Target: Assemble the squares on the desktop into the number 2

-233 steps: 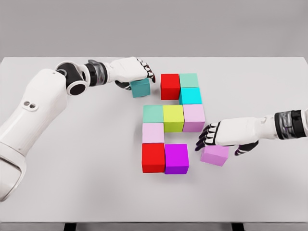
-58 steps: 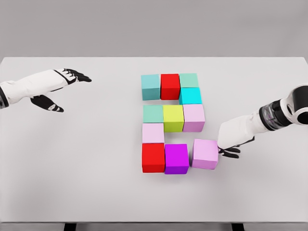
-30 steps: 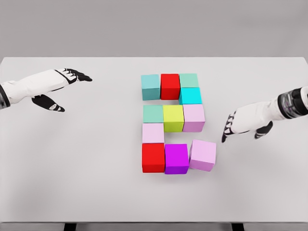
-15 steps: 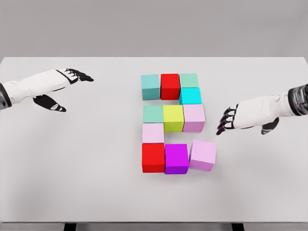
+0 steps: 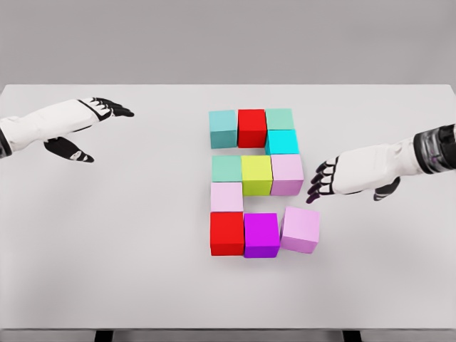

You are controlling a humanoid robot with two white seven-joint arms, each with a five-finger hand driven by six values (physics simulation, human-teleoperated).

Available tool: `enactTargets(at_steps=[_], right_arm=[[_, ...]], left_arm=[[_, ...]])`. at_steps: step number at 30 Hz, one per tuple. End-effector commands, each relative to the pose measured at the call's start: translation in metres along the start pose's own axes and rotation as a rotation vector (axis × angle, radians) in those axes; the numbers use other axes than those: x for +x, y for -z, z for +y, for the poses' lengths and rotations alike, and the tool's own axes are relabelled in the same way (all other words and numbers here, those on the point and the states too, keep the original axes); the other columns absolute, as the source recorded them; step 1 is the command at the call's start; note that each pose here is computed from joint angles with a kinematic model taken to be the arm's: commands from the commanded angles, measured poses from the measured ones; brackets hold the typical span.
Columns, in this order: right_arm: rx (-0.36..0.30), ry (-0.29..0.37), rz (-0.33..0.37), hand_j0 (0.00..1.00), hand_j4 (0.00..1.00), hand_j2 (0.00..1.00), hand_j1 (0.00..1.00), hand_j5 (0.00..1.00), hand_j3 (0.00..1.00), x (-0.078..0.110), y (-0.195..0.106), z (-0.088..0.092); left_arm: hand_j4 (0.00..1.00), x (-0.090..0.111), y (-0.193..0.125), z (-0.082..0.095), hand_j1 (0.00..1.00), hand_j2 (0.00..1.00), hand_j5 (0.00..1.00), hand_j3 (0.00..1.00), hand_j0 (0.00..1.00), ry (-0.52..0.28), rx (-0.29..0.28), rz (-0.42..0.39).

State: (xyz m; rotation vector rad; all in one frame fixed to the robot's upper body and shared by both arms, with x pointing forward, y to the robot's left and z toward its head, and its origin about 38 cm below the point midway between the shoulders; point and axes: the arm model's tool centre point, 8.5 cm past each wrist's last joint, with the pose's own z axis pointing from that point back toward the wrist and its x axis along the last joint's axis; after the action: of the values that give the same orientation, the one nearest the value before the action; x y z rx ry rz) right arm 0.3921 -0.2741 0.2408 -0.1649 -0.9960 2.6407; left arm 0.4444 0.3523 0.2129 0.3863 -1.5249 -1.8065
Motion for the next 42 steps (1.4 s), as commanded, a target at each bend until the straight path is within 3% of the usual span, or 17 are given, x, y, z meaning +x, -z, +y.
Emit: enactTargets(at_steps=[1,5,32,42], right_arm=[[-0.006,-0.001,-0.004,1.00,1.00,1.00,1.00,1.00,1.00,0.000,0.002,-0.003],[-0.001,0.004,-0.002,1.00,1.00,1.00,1.00,1.00,1.00,-0.001,0.002,0.000],[0.001,-0.006,-0.042,1.00,1.00,1.00,1.00,1.00,1.00,0.006,0.018,-0.002],[-0.013,-0.002,-0.016,1.00,1.00,1.00,1.00,1.00,1.00,0.001,0.010,-0.004]], left_arm=[[1.00,-0.001,-0.001,0.002,1.00,1.00,1.00,1.00,1.00,-0.004,0.007,0.003],[1.00,-0.001,-0.002,0.008,1.00,1.00,1.00,1.00,1.00,-0.002,0.029,0.004],[1.00,-0.001,0.001,0.008,1.00,1.00,1.00,1.00,1.00,-0.006,0.037,0.000],[1.00,0.000,0.002,0.009,1.00,1.00,1.00,1.00,1.00,-0.006,0.038,-0.002]])
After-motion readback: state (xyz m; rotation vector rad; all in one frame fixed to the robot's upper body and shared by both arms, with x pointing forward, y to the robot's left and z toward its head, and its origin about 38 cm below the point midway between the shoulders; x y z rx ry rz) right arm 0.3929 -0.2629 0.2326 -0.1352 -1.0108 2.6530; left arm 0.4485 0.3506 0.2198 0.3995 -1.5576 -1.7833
